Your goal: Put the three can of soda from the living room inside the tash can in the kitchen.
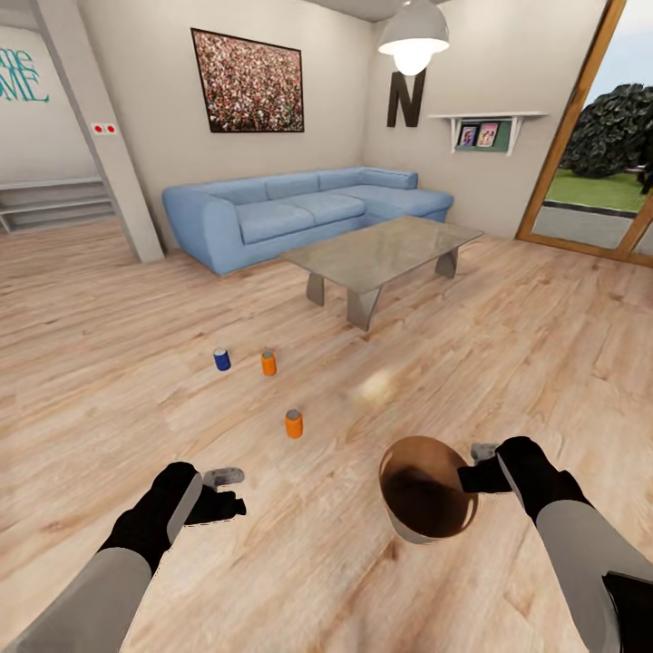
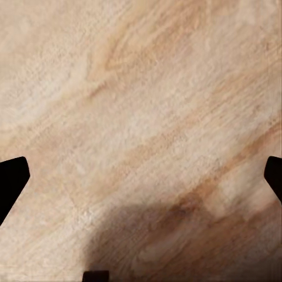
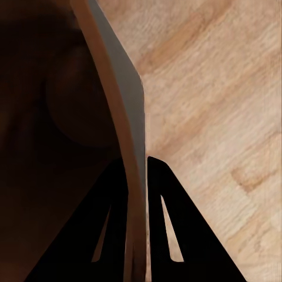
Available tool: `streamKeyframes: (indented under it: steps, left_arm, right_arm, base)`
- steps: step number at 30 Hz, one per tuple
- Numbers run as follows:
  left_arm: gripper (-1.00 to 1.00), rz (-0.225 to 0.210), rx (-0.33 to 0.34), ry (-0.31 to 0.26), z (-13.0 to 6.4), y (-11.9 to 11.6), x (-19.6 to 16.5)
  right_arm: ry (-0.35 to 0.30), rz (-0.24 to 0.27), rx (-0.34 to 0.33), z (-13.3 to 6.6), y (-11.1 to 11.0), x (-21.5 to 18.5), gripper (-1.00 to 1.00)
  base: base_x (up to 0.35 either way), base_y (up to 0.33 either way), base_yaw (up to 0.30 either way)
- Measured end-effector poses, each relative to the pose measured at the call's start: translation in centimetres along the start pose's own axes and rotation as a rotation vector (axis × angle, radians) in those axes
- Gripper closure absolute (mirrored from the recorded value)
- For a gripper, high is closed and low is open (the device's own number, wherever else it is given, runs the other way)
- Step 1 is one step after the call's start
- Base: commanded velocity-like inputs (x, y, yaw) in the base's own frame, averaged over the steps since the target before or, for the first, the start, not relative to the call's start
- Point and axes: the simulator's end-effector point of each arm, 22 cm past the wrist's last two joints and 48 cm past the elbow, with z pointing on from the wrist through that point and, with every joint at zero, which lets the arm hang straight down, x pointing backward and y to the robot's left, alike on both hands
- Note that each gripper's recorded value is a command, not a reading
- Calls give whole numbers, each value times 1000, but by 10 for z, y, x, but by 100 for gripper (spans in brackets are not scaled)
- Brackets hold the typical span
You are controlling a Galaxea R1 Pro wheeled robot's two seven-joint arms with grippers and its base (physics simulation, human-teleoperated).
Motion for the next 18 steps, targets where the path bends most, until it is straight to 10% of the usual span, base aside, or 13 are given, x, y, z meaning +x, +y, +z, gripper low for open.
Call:
streamKeyframes:
  steps: [18]
  left_arm:
    - [-100,-3,-93,-25,-13,61,-12]
  right_arm:
    - [-1,2,18,-5,-17,1,100]
  base:
    - [168,165,-1]
